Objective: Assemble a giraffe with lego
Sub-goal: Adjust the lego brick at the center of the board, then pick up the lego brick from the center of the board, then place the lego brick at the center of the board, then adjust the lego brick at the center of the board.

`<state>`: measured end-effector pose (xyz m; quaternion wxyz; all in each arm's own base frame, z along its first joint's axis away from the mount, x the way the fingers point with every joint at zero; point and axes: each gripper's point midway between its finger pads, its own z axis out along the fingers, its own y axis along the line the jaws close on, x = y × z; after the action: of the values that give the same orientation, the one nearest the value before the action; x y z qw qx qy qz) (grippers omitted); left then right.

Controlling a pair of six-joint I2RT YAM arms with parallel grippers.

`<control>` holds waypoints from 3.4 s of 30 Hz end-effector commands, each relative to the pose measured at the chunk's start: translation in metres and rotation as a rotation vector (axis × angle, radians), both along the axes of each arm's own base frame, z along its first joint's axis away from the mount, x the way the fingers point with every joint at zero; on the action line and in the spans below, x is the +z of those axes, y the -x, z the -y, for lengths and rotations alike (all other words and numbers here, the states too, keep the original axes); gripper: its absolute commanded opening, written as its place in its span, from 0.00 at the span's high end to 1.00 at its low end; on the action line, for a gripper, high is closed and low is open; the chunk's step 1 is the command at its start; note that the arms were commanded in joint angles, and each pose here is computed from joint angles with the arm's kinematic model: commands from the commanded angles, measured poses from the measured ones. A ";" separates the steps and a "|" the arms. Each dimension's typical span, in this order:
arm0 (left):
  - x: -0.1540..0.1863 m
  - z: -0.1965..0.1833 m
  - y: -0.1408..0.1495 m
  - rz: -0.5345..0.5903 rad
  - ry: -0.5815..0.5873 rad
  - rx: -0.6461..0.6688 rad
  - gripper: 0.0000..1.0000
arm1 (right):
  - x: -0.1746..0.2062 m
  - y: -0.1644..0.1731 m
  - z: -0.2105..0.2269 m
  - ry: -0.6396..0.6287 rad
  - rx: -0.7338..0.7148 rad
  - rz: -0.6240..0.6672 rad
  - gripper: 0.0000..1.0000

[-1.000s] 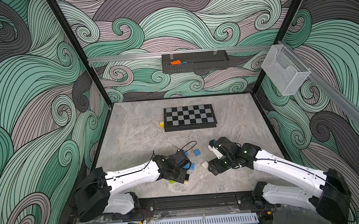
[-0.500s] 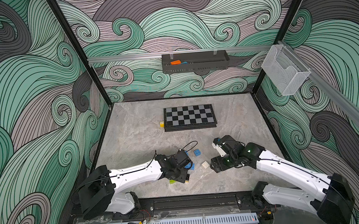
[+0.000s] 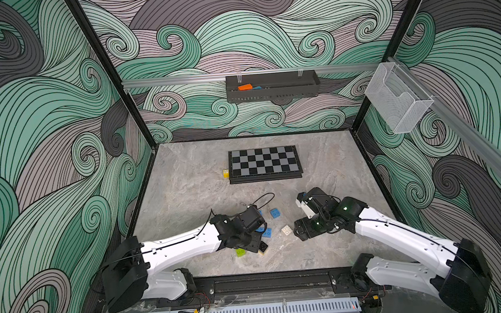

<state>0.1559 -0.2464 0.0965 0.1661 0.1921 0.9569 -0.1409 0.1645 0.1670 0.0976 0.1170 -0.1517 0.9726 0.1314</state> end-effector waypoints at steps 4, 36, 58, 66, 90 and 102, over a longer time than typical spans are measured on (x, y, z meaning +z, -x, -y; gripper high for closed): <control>0.037 -0.009 -0.013 0.139 0.106 0.027 0.36 | -0.013 -0.008 -0.026 -0.031 0.097 0.008 0.15; 0.031 -0.076 -0.006 0.069 0.172 0.219 0.32 | -0.062 -0.016 -0.062 0.143 0.379 -0.028 0.58; 0.020 -0.082 -0.001 0.024 0.263 0.314 0.30 | -0.053 0.042 -0.089 0.142 1.025 0.073 0.62; 0.019 -0.084 0.002 0.007 0.258 0.315 0.25 | -0.065 0.040 -0.086 0.163 1.019 0.045 0.54; 0.017 -0.017 0.013 -0.011 0.083 -0.039 0.07 | 0.050 0.016 -0.032 -0.212 0.251 0.157 0.12; -0.014 0.028 0.014 -0.051 0.002 -0.103 0.13 | 0.036 0.011 -0.016 -0.212 0.013 0.095 0.07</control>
<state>0.1326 -0.2589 0.0722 0.1104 0.2316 0.9553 -0.1471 0.1469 0.1886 0.1278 0.1652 -0.1804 0.9416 0.2314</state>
